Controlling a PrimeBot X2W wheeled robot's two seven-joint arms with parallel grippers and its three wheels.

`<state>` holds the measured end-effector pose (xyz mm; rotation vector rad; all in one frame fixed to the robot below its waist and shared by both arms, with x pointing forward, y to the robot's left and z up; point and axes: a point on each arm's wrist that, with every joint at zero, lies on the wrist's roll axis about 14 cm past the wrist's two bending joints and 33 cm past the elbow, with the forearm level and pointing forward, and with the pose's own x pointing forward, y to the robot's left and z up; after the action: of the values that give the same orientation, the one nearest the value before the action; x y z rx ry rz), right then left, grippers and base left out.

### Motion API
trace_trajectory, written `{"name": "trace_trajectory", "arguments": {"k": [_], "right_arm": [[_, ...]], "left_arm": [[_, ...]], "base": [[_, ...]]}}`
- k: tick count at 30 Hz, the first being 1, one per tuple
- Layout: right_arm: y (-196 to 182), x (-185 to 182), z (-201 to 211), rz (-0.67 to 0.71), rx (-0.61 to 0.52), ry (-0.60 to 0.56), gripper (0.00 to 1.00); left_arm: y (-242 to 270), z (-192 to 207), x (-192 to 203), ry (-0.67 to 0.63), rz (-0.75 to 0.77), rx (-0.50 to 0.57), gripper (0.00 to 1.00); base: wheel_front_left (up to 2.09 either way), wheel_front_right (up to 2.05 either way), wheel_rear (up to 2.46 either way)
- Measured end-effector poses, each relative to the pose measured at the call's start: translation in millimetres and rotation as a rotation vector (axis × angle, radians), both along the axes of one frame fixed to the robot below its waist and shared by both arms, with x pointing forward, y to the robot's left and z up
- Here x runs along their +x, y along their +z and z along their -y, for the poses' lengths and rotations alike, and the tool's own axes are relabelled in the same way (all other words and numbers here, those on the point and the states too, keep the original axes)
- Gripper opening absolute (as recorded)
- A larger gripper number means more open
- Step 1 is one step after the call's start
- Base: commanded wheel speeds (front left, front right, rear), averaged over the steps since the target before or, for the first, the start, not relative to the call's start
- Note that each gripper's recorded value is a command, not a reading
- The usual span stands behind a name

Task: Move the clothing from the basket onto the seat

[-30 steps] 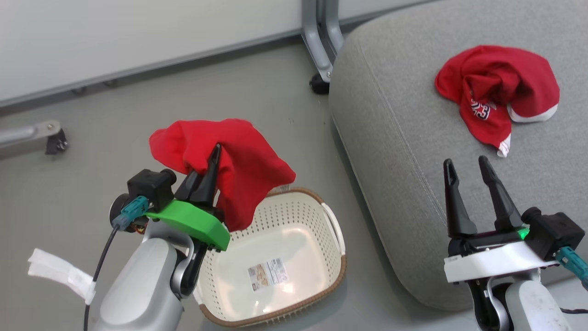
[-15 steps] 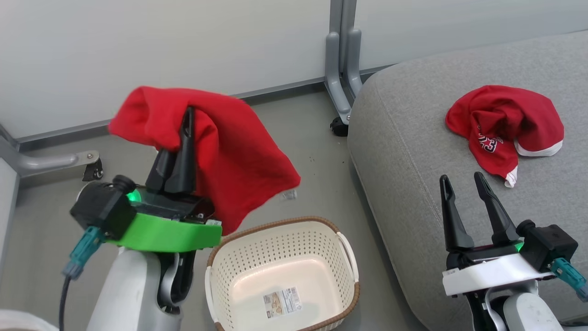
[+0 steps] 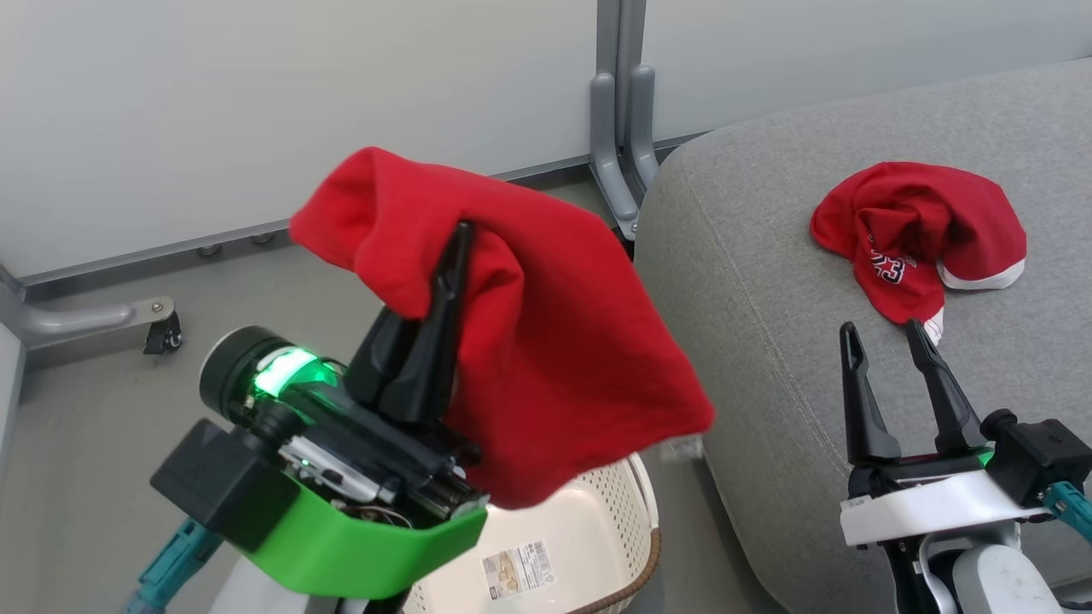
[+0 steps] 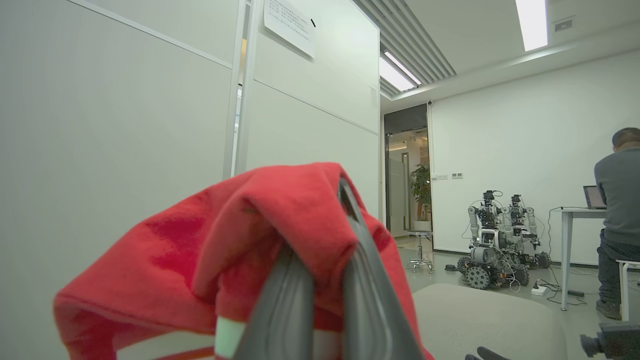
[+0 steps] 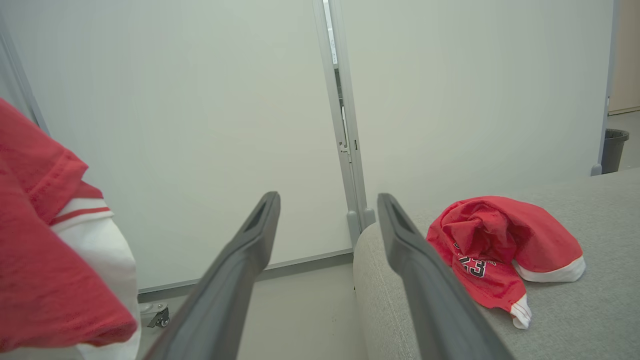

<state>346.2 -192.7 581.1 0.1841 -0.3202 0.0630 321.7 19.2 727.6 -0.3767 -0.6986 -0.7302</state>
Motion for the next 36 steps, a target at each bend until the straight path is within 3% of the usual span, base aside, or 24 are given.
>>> {"name": "trace_trajectory", "arguments": {"k": [11, 27, 31, 36], "right_arm": [[1.8, 0.2, 2.8, 0.005, -0.001, -0.005, 1.00], [0.4, 0.7, -0.6, 0.000, -0.008, 0.013, 1.00], [4.2, 1.4, -15.4, 0.007, -0.049, 0.094, 1.00], [19.3, -4.5, -51.0, 0.041, -0.091, 0.288, 1.00]], "left_arm": [[-2.5, 21.7, -18.3, -0.121, -0.017, -0.002, 0.00], [-9.3, 22.5, -11.8, -0.116, -0.050, -0.006, 0.00], [-10.7, 23.5, -11.6, -0.119, -0.054, -0.003, 0.00], [-13.0, 25.6, -12.3, -0.125, -0.059, 0.002, 0.00]], "base": [[0.00, 0.00, 0.00], [0.00, 0.00, 0.00], [0.00, 0.00, 0.00], [0.00, 0.00, 0.00]]}}
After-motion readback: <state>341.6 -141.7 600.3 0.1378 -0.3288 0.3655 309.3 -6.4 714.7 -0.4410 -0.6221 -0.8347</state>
